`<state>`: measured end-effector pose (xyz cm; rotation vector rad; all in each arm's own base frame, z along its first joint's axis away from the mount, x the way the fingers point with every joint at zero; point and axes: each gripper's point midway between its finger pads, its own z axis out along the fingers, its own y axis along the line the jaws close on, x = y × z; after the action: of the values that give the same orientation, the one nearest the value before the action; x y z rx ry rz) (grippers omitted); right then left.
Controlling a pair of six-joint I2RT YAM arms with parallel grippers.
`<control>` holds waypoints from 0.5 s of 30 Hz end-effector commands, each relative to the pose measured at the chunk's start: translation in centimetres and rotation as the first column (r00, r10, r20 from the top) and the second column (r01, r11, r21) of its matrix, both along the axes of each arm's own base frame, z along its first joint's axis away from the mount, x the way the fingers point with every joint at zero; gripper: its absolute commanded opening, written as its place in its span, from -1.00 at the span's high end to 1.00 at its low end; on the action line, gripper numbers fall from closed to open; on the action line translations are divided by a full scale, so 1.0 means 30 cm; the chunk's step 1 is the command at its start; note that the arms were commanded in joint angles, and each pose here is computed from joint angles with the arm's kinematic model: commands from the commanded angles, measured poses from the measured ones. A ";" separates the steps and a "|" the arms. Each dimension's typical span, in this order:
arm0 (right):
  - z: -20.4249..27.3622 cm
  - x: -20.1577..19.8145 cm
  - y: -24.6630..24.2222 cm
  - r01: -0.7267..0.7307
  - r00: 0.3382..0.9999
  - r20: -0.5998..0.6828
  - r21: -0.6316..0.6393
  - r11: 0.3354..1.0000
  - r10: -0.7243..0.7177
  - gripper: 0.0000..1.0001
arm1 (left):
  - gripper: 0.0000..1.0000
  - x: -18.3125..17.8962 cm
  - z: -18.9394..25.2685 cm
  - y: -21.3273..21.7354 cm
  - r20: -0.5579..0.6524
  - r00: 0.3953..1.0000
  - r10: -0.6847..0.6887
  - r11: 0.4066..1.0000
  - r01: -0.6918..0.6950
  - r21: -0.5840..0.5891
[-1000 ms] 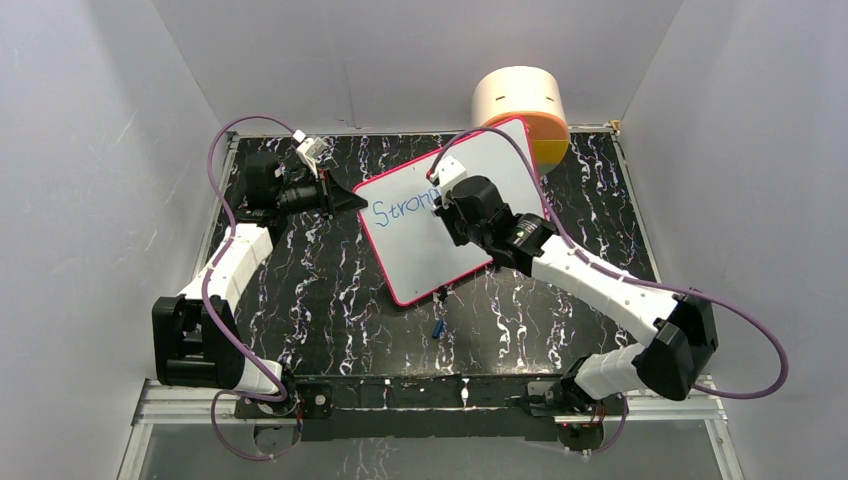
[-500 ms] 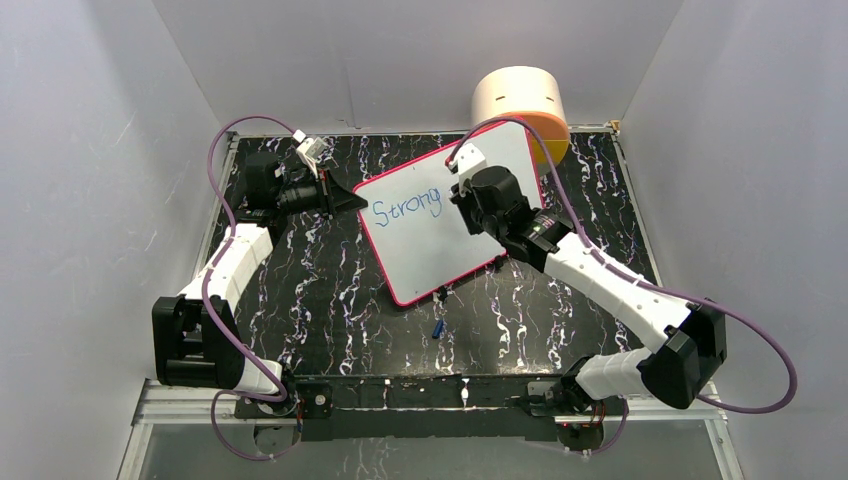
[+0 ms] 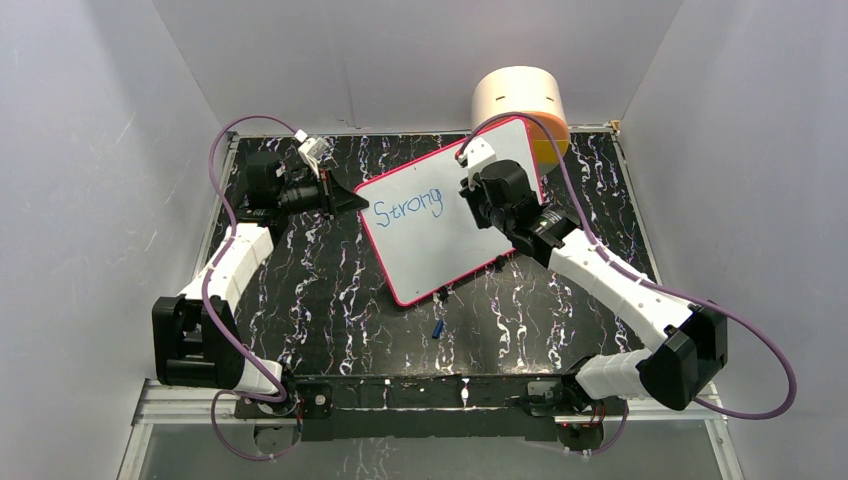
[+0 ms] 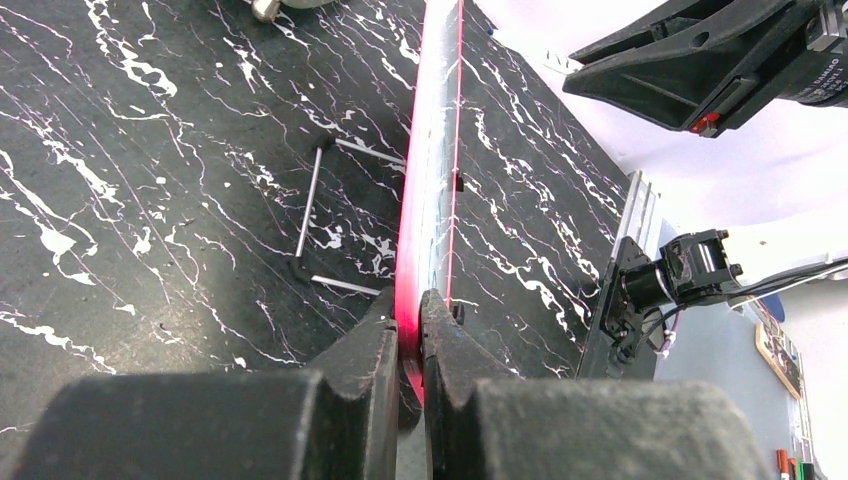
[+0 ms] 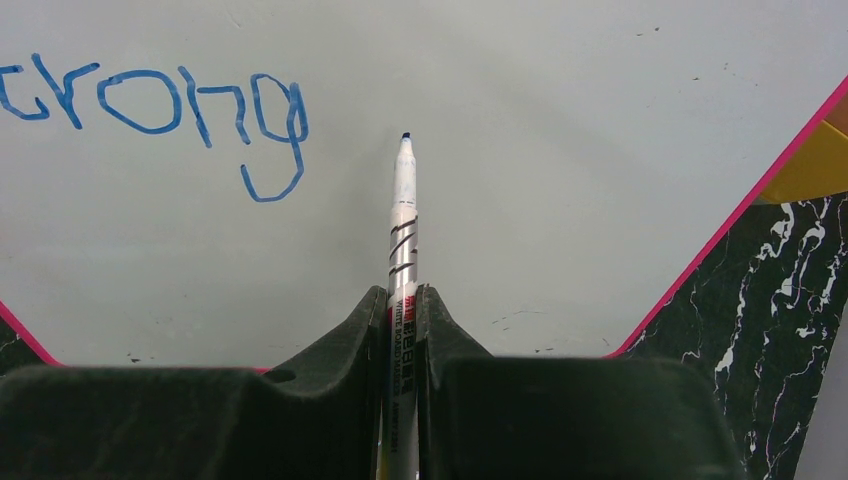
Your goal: Write a sentence on the whiteboard
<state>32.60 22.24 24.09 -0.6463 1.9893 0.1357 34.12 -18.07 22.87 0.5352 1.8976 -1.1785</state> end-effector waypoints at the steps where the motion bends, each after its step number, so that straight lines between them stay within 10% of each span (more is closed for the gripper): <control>1: 0.091 0.016 0.011 -0.013 0.998 0.063 0.051 0.999 0.010 1.00 | 1.00 -0.021 -0.112 -0.020 -0.050 0.999 -0.012 0.997 0.016 0.080; 15: 0.083 0.028 0.029 -0.031 0.999 0.044 0.047 0.998 0.029 1.00 | 1.00 -0.021 -0.113 -0.019 -0.052 0.999 -0.012 0.996 0.017 0.083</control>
<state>32.64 22.36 23.97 -0.6581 1.9926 0.1524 34.08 -18.24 22.89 0.5401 1.8988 -1.1762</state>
